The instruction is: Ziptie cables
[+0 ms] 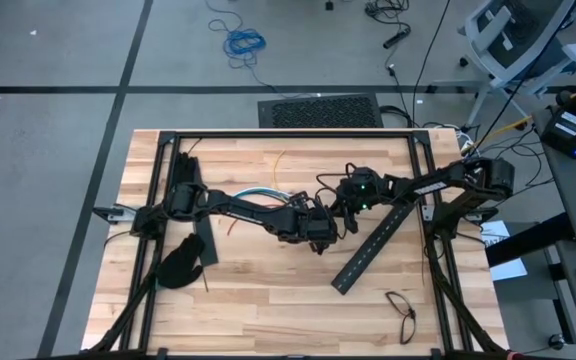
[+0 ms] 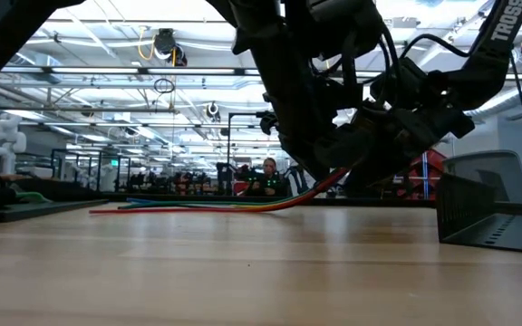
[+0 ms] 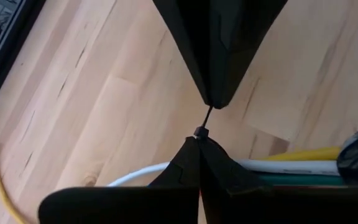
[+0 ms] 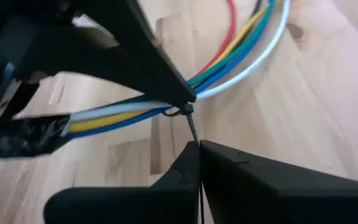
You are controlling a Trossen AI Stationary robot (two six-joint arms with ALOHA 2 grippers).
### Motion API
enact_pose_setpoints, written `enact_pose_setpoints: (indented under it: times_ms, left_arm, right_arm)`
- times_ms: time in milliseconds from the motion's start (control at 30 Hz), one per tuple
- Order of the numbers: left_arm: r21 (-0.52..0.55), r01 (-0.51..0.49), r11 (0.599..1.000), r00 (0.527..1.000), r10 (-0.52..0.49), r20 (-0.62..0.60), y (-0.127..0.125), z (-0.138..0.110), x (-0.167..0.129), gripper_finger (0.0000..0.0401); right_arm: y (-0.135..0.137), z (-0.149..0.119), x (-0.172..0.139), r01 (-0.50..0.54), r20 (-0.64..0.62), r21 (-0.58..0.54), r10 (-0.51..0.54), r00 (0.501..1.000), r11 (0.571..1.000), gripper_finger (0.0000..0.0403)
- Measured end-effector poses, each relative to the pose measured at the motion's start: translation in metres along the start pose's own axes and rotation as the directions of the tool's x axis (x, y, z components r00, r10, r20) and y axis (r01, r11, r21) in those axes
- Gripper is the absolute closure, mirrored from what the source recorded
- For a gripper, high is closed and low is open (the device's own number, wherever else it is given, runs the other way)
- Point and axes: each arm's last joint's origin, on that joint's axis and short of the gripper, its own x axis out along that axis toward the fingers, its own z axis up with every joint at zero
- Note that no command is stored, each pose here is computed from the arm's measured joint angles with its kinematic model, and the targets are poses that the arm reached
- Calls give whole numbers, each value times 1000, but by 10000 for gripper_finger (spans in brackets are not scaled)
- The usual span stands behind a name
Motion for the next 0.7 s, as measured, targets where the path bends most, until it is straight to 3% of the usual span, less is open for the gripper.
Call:
enact_pose_setpoints:
  times_ms: [300,600,700]
  left_arm:
    - [29,-26,999,999,27,-43,3,-4,0,401]
    - [19,-43,999,994,45,-97,4,-11,-1,401]
    - [63,-51,997,986,60,-154,5,-18,-2,401]
  right_arm:
    - [-16,0,-7,40,1,106,-40,999,994,402]
    - [-22,-4,-10,102,-31,141,-99,995,985,403]
    - [-25,-11,-11,170,-76,160,-160,984,972,403]
